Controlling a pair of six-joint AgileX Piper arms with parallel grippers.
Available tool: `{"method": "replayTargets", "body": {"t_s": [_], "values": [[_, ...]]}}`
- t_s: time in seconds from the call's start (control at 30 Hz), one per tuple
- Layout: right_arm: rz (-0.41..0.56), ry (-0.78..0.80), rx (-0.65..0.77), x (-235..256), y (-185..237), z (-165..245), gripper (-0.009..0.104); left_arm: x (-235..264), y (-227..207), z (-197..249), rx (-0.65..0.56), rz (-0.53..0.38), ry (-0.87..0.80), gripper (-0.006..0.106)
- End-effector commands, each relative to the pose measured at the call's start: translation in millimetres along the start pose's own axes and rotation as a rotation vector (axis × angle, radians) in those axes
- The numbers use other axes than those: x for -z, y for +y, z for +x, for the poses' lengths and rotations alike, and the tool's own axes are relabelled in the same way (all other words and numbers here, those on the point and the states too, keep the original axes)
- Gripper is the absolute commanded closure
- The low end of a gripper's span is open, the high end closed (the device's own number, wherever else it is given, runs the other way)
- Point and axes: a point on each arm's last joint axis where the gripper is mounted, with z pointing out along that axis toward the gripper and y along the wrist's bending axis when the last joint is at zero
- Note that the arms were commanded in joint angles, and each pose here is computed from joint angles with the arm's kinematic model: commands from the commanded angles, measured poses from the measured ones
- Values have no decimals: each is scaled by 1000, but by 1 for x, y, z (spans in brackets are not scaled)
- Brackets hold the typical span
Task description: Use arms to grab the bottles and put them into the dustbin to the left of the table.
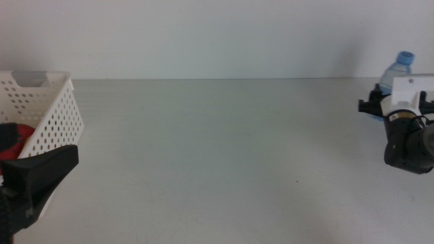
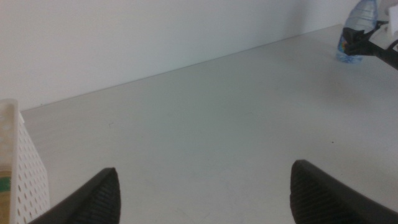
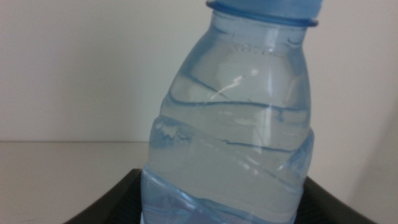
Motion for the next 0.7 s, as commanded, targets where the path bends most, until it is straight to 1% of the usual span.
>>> {"method": "replayTargets", "body": {"t_s": [0.0, 0.07, 0.23, 0.33, 0.43, 0.53, 0.67], "values": [[-107, -220, 4, 9, 17, -69, 96, 3, 0, -14, 15, 5, -99, 7], [-205, -245, -19, 21, 34, -96, 96, 3, 0, -14, 15, 5, -99, 7], [-540, -262, -99, 64, 98, -150, 96, 3, 0, -14, 15, 5, -99, 7], [-758, -291, -138, 93, 141, -167, 96, 3, 0, -14, 15, 5, -99, 7], [-952, -306, -139, 119, 181, -172, 96, 3, 0, -14, 15, 5, -99, 7], [-1077, -318, -116, 138, 214, -170, 96, 3, 0, -14, 14, 4, -99, 7], [-1154, -302, -102, 154, 247, -156, 96, 3, 0, -14, 14, 4, -99, 7]]}}
